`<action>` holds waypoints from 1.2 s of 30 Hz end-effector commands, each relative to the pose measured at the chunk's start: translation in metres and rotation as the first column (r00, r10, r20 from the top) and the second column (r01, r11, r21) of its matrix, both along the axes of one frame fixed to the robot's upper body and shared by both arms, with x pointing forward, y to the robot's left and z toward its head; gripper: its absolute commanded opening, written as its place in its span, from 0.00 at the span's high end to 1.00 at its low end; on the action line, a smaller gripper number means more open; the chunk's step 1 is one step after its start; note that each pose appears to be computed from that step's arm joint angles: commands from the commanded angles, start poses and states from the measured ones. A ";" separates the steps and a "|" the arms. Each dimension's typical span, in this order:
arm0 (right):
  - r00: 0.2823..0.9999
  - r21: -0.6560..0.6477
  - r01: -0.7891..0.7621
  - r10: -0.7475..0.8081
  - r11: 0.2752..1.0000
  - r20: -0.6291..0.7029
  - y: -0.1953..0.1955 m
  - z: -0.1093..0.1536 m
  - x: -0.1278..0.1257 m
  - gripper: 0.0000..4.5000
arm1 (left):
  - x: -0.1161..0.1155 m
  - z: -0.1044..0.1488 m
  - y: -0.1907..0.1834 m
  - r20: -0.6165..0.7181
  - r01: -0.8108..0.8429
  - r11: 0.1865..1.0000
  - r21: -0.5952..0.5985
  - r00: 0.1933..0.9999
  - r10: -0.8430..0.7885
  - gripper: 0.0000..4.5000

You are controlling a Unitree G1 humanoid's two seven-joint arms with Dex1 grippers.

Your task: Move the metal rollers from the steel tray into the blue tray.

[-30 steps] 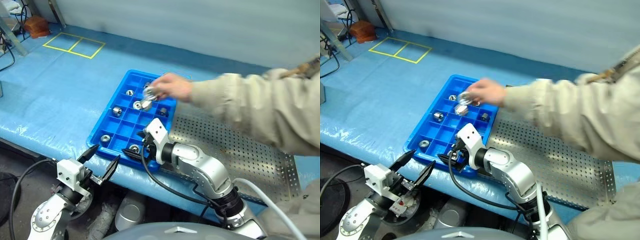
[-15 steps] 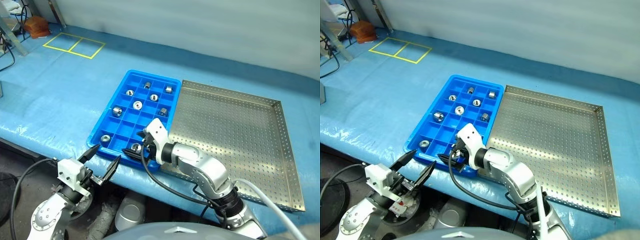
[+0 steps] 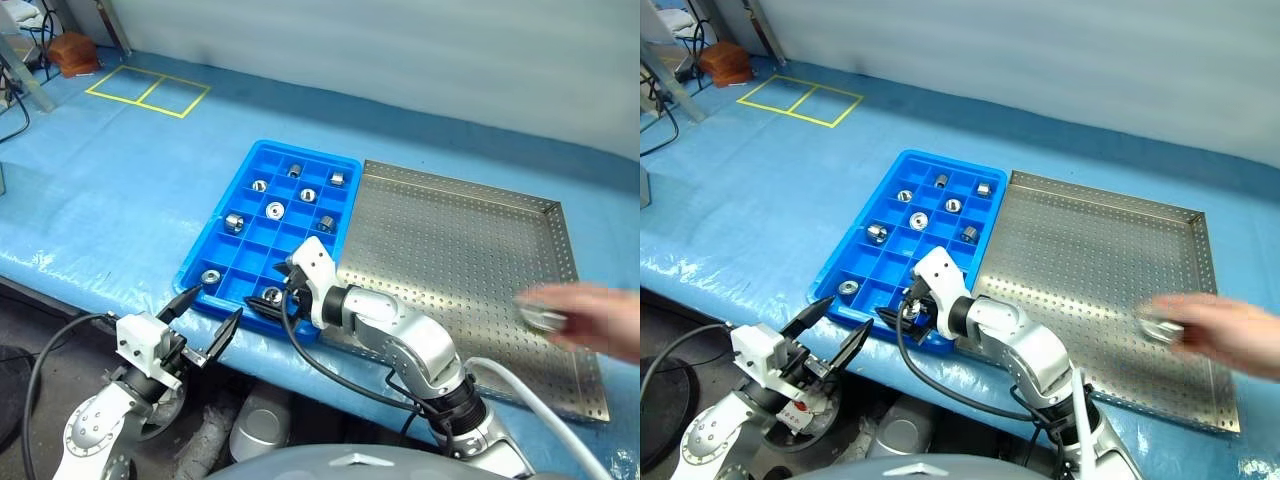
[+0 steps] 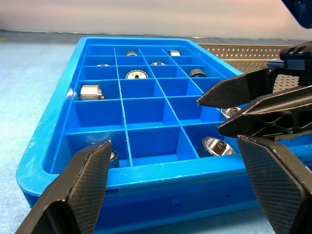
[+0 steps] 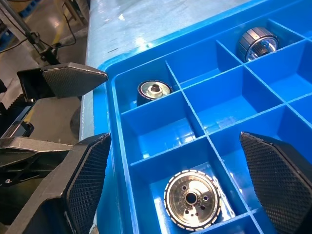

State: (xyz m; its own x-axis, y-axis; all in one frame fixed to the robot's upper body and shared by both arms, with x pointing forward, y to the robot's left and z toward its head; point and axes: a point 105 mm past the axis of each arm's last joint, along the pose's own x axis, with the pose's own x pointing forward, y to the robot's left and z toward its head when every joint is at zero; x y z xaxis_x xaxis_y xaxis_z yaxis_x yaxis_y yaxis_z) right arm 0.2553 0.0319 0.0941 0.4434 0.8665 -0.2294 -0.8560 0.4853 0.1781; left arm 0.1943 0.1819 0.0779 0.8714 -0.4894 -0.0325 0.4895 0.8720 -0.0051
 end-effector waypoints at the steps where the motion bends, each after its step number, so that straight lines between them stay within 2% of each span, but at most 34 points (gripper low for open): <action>1: 0.999 0.050 -0.016 0.013 0.999 0.050 0.004 0.016 -0.003 0.01 | 0.000 0.002 0.001 0.006 0.010 1.000 -0.001 1.000 -0.010 0.00; 36: 0.999 0.056 0.005 -0.007 0.998 0.052 0.002 0.017 -0.002 0.01 | 0.002 0.001 -0.002 -0.013 0.038 0.999 0.001 0.999 -0.038 0.00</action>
